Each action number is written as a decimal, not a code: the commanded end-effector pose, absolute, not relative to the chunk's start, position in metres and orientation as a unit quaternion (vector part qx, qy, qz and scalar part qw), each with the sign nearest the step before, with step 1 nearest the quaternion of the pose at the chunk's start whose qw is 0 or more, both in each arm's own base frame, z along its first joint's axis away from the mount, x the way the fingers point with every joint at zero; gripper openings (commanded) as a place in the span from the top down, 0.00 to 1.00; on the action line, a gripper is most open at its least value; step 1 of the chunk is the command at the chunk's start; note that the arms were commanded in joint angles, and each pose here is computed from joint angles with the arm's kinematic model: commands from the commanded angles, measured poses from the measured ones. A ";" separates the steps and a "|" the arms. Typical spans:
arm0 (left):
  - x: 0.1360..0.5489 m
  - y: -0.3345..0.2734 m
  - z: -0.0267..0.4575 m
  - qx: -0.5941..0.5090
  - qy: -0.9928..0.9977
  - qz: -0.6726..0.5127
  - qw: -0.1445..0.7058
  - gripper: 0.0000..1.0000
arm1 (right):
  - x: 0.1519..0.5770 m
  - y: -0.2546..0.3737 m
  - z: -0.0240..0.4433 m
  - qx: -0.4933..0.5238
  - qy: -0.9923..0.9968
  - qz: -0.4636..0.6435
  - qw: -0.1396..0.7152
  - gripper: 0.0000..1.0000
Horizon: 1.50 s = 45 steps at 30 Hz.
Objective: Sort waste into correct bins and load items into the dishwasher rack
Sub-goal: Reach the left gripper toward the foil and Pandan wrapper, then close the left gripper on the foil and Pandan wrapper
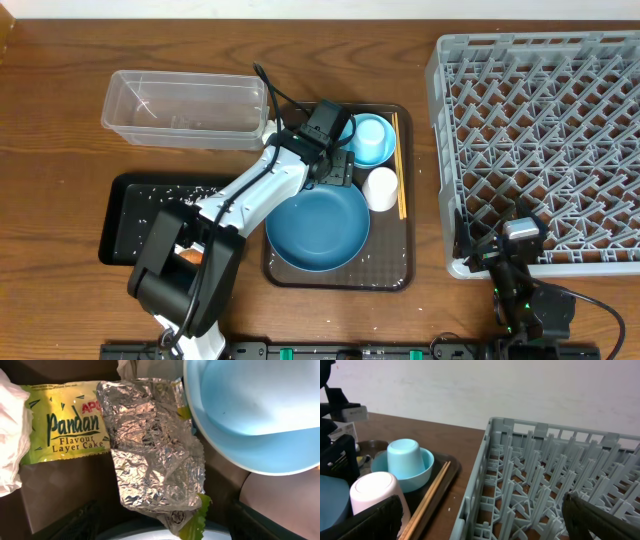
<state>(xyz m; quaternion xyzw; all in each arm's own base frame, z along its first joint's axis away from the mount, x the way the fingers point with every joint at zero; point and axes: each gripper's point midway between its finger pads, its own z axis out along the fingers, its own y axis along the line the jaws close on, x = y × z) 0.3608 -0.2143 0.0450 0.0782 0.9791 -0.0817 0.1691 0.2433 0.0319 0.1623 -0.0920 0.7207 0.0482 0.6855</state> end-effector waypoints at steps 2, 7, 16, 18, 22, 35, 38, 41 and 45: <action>0.361 -0.207 0.036 0.079 0.981 -0.063 0.163 0.25 | 0.244 0.029 0.161 -0.084 0.722 0.048 0.686 0.01; 0.362 -0.204 0.036 0.078 0.981 -0.054 0.168 0.30 | 0.244 0.029 0.161 -0.084 0.722 0.048 0.686 0.01; 0.366 -0.207 0.038 0.077 0.979 -0.059 0.177 0.63 | 0.244 0.029 0.161 -0.083 0.722 0.049 0.686 0.01; 0.369 -0.208 0.039 0.077 0.978 -0.062 0.182 0.70 | 0.244 0.029 0.161 -0.084 0.722 0.048 0.686 0.01; 0.371 -0.212 0.048 0.069 0.977 -0.073 0.189 0.92 | 0.244 0.029 0.161 -0.084 0.722 0.048 0.686 0.01; 0.365 -0.208 0.115 0.066 0.962 -0.100 0.244 0.94 | 0.244 0.029 0.161 -0.084 0.722 0.048 0.686 0.01; 0.364 -0.207 0.135 0.065 0.956 -0.110 0.262 0.94 | 0.244 0.029 0.161 -0.084 0.722 0.048 0.686 0.01; 0.361 -0.205 0.145 0.065 0.954 -0.113 0.269 0.91 | 0.244 0.029 0.161 -0.084 0.722 0.048 0.686 0.01; 0.353 -0.201 0.130 0.066 0.963 -0.100 0.242 0.31 | 0.244 0.029 0.161 -0.084 0.722 0.048 0.686 0.01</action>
